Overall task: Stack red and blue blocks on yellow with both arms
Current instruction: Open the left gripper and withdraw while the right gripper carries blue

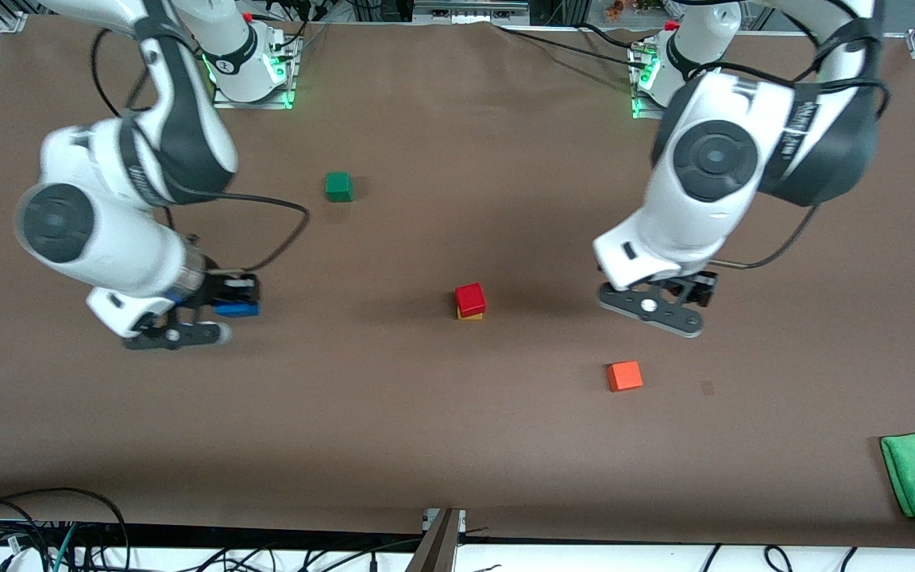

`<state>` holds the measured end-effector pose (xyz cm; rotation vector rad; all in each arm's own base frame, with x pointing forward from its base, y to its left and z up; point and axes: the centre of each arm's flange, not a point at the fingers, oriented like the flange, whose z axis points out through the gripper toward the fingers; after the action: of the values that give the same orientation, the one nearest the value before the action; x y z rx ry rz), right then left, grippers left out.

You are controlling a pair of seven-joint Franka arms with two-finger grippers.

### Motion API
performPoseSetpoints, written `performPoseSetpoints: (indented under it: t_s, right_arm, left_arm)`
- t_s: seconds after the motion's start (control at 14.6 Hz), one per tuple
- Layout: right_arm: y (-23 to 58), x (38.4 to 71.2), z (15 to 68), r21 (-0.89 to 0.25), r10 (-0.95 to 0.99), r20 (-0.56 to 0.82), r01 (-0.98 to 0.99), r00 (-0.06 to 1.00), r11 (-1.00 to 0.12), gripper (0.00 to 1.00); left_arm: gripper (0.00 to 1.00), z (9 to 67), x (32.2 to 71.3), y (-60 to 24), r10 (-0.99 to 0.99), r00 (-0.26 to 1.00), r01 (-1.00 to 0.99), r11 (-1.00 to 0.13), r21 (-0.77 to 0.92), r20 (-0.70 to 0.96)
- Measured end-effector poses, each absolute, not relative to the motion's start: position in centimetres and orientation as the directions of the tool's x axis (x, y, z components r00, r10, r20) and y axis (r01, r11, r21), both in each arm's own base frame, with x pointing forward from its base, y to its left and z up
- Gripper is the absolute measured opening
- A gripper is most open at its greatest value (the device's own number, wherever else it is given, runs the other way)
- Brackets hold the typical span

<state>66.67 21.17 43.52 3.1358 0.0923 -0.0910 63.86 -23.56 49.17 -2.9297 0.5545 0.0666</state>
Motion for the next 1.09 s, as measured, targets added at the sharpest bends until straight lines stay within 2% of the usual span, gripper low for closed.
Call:
performPoseSetpoints:
  t_s: [0.27,0.61,0.89,1.09]
  right_arm:
    - [30.1,66.4,40.6,-0.046,-0.001,-0.007,-0.001,1.0,-0.999,0.56]
    - [39.2,63.0,39.4,-0.087,-0.043,0.043,-0.04,0.998,-0.995,0.56]
    - [48.9,58.5,35.2,-0.091,-0.045,0.051,-0.04,0.998,-0.995,0.56]
    - [52.2,56.9,33.9,-0.096,-0.051,0.059,-0.045,0.997,-0.994,0.56]
  left_arm:
    - [1.0,51.4,64.6,-15.3,-0.302,0.948,-0.314,-0.939,-0.142,-0.102]
    - [1.0,52.6,65.5,-6.0,-0.287,0.952,-0.3,-0.946,-0.123,-0.11]
    - [1.0,49.0,65.4,-0.7,-0.237,0.959,-0.252,-0.964,-0.086,-0.155]
    - [1.0,46.2,65.6,1.3,-0.212,0.968,-0.226,-0.969,-0.099,-0.131]
